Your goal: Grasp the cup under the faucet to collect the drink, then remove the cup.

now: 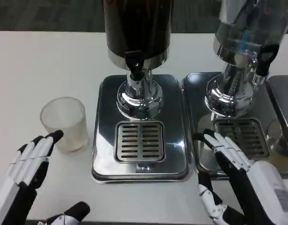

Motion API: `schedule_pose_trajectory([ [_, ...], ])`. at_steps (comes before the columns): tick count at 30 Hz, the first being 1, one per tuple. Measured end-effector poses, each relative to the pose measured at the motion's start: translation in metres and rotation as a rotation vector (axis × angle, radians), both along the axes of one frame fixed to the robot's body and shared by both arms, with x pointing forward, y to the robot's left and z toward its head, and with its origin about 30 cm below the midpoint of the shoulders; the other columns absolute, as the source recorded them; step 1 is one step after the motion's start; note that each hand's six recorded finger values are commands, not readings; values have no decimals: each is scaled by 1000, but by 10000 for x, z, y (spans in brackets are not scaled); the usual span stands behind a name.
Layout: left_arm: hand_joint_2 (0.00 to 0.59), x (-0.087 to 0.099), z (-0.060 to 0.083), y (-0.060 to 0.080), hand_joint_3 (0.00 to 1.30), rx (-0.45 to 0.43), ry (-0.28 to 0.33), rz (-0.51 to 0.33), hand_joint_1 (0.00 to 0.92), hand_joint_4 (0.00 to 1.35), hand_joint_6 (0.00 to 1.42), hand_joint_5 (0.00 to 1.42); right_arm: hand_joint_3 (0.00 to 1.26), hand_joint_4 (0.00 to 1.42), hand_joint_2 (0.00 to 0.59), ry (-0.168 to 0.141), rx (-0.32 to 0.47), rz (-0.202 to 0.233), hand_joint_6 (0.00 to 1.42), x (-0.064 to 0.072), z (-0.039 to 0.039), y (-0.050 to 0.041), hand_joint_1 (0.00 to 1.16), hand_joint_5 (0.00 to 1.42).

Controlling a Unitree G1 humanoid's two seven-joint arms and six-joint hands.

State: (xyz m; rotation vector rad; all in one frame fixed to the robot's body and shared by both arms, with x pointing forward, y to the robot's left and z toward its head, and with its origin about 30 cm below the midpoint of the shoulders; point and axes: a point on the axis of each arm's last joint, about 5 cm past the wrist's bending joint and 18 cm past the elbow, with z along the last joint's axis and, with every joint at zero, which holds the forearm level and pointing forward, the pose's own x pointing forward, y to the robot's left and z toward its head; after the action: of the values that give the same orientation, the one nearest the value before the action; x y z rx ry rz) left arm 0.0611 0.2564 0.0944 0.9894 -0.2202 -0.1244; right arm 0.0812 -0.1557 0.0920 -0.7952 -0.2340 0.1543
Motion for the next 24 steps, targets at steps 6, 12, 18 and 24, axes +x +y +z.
schedule_pose_trajectory([
  [6,76,34,20,64,0,-48,-33,56,0,0,4,0,169,96,551,4,-1,13,231,16,9,-19,508,75],
  [12,67,160,31,121,0,-109,-38,65,0,0,9,0,170,101,551,6,-3,21,231,26,13,-21,510,82],
  [18,57,339,68,185,0,-114,-38,48,0,0,19,0,178,109,551,4,-1,16,243,32,18,-36,513,86],
  [24,50,521,71,255,0,-105,-20,47,0,0,22,0,178,115,551,2,2,14,248,35,19,-32,514,86],
])
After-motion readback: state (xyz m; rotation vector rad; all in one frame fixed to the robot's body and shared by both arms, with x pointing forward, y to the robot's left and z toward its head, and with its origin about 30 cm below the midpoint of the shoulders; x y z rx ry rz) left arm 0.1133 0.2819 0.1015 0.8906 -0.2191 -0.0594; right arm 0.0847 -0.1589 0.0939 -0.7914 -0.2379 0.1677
